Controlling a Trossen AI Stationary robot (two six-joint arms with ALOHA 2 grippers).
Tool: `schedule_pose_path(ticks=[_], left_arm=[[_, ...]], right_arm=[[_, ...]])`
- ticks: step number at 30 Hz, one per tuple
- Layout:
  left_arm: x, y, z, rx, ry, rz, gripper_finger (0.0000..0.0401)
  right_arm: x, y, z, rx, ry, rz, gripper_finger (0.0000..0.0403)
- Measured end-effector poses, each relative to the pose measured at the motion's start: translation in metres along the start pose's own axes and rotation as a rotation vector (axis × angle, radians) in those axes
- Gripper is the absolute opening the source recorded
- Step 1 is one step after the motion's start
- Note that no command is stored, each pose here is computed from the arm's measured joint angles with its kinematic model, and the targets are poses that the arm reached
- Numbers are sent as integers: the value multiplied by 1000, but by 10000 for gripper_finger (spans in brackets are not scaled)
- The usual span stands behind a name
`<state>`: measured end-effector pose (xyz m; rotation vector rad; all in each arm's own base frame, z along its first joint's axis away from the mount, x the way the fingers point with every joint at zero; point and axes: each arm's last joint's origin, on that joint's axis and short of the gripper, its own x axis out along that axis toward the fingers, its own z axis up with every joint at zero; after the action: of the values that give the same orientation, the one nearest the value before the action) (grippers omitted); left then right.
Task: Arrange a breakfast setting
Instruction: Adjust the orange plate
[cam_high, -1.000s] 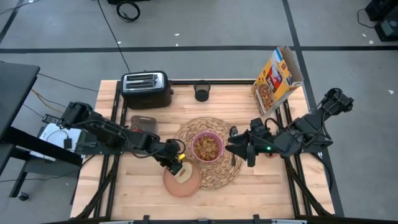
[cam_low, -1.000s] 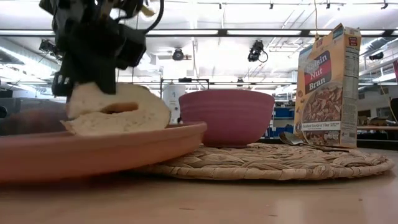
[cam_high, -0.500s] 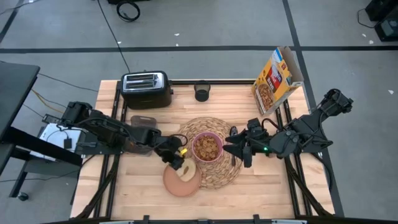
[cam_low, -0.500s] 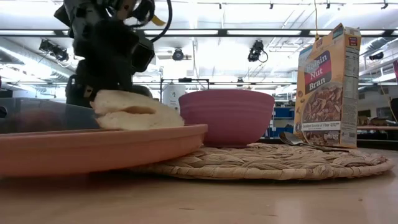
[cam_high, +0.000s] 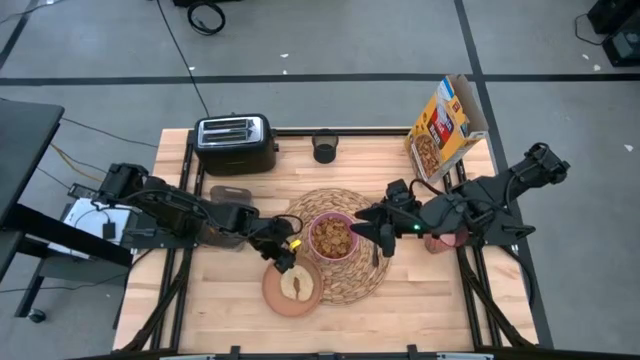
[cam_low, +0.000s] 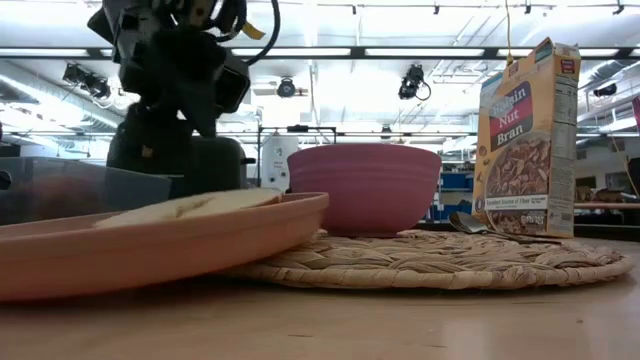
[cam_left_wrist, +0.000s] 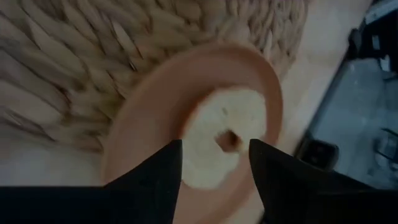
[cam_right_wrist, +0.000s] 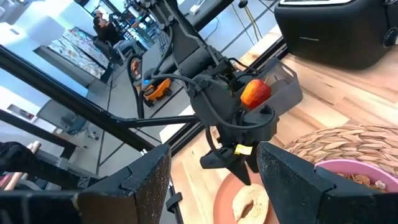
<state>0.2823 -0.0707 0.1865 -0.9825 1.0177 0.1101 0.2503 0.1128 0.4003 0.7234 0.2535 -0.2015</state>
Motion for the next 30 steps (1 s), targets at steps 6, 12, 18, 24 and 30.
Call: schedule_pose_path(ticks=[6, 12, 18, 24, 30], left_arm=[[13, 1, -7, 174, -101, 109, 179], [25, 8, -6, 289, -153, 215, 173], [25, 13, 1, 366, -243, 308, 172], [22, 20, 15, 370, -284, 342, 172], [15, 28, 28, 437, -266, 366, 171]], right_arm=[[2, -2, 3, -5, 3, -2, 245], [3, -4, 4, -3, 0, -5, 245], [5, -6, 7, 2, 1, -8, 245], [7, -8, 10, 9, 1, -4, 245], [8, -8, 11, 5, 6, -2, 245]])
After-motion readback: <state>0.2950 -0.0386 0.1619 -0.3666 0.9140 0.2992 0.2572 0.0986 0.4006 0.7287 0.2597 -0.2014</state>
